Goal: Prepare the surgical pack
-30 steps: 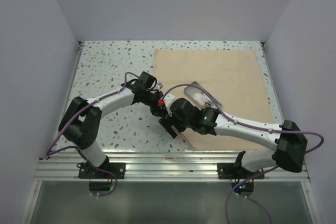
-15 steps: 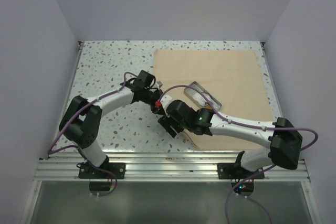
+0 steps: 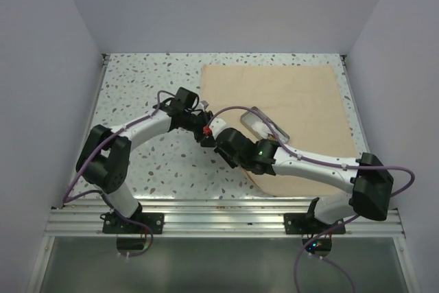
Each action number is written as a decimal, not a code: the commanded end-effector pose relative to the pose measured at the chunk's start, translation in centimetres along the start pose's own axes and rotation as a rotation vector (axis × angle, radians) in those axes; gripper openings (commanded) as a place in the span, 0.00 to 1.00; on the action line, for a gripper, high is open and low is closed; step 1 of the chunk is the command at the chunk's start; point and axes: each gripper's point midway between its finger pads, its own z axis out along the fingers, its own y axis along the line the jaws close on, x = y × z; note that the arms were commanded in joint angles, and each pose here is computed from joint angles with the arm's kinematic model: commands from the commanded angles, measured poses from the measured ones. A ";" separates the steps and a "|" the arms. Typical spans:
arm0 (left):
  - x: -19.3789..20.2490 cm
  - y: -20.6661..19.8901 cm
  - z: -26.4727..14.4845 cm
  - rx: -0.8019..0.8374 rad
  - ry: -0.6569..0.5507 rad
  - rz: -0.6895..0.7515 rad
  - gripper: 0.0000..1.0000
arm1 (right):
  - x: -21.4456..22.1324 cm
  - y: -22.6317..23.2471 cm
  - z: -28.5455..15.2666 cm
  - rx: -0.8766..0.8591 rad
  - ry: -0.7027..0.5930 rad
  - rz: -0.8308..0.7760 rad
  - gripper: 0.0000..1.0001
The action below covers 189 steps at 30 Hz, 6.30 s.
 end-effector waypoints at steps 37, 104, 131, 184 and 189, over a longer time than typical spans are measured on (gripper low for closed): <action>-7.9 2.8 -7.7 -0.261 -0.349 0.296 0.59 | 0.9 -25.6 4.7 0.384 0.241 0.526 0.00; -11.4 6.5 -10.2 -0.316 -0.383 0.195 0.61 | 10.2 -38.1 11.4 0.458 0.381 0.794 0.00; -11.0 8.0 -9.7 -0.354 -0.347 0.140 0.60 | 10.1 -38.3 14.4 0.412 0.340 0.818 0.00; -17.4 2.9 -9.8 -0.241 -0.471 0.280 0.66 | 6.8 -40.3 11.2 0.434 0.283 0.900 0.25; -20.1 0.1 -10.1 -0.136 -0.536 0.320 0.43 | 8.0 -37.6 12.9 0.348 0.294 0.987 0.00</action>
